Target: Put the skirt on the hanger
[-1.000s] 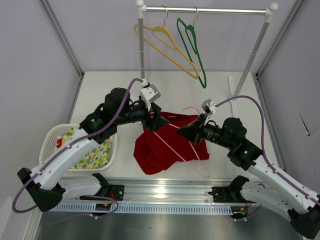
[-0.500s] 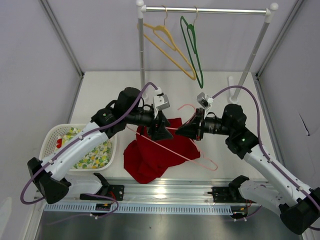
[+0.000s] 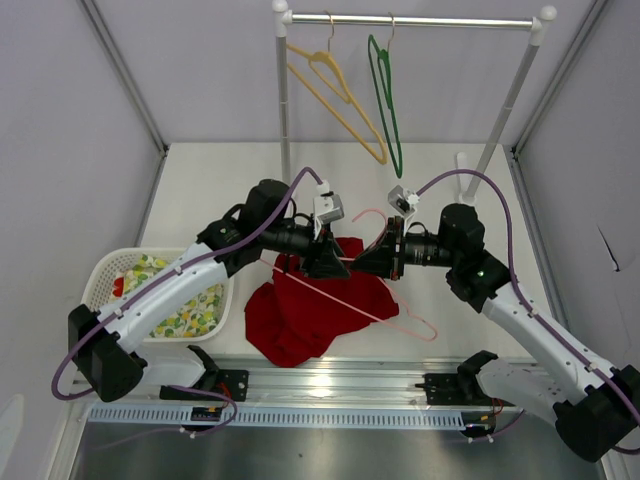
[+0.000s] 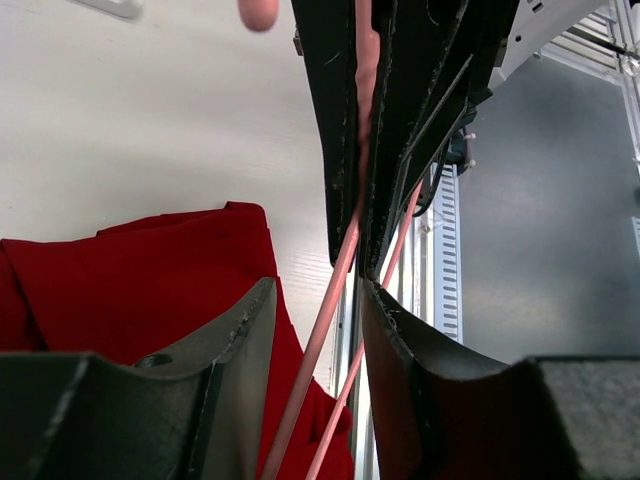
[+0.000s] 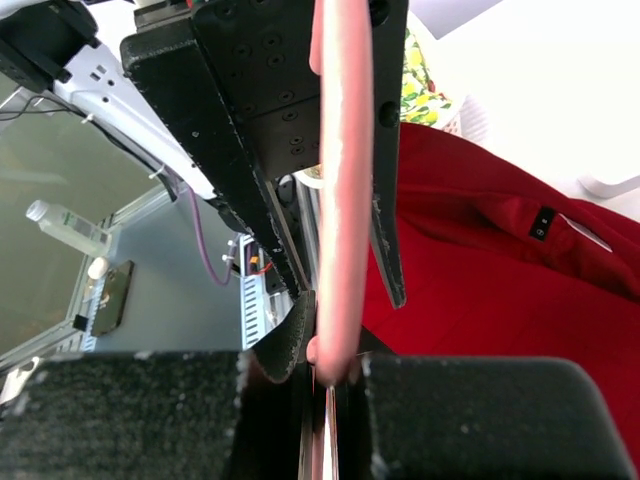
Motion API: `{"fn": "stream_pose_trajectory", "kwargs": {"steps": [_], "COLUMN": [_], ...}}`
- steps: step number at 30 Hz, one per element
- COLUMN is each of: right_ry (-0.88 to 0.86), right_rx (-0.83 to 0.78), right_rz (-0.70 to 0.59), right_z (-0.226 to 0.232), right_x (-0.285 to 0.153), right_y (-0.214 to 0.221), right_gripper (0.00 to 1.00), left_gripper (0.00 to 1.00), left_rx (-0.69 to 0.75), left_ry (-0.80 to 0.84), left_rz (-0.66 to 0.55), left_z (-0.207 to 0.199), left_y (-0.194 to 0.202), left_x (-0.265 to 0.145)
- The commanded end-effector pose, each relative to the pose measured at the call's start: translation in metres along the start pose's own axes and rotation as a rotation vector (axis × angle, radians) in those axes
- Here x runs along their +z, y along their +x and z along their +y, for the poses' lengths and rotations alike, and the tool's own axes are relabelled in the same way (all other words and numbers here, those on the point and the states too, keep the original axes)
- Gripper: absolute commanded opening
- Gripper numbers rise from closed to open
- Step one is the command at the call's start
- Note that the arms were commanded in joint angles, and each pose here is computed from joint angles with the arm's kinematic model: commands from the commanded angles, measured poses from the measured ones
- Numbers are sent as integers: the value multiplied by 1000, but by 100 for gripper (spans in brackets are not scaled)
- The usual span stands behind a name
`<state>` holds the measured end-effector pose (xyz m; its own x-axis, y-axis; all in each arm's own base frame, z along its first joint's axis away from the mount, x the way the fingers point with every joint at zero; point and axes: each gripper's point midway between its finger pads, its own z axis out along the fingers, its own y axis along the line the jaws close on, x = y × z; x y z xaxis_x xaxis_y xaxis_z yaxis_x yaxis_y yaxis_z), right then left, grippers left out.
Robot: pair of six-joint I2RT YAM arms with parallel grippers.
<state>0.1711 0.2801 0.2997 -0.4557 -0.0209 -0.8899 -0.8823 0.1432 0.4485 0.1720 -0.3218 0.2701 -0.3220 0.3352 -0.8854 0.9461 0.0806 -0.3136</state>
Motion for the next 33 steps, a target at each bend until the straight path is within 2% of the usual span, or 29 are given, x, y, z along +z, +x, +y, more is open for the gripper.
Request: {"fn": "stream_pose_trajectory", "kwargs": {"steps": [1,2,4,5,6,7,11,19,22,26,33], "right_ry": [-23,-3,49,61,69,86,95,211,269,299,299], "right_rx": [-124,-116,-106,-106,-110,-115,-125,-126,-126,-145,-152], "right_rz": [-62,-57,-58,-57,-66,-82,-104,-195,-237,-293,-294], "right_z": [17,13,6,4,4,3,5,-10,-16,-16,-17], "right_x": [-5,-5,-8,-8,-9,-10,-12,-18,-24,-32,-32], "right_y": [-28,-26,-24,-22,-24,-27,-32,-53,-62,-77,-85], "right_gripper": [0,1,14,25,30,41,54,54,39,38,38], "left_gripper": [0,0,0,0,0,0,0,0,0,0,0], "left_rx": [34,35,35,38,35,29,17,15,11,7,6], "left_ry": [27,18,-3,-7,-10,-17,-29,-47,-46,-48,-48], "left_rz": [-38,-42,-53,-56,-52,-49,-48,-61,-58,-49,-44], "left_z": [-1,0,3,3,4,6,11,15,14,15,15], "left_y": [-7,-7,-8,-8,-7,-7,-4,-7,-5,-3,-3], "left_x": [5,5,4,3,4,5,6,5,5,4,5]}}
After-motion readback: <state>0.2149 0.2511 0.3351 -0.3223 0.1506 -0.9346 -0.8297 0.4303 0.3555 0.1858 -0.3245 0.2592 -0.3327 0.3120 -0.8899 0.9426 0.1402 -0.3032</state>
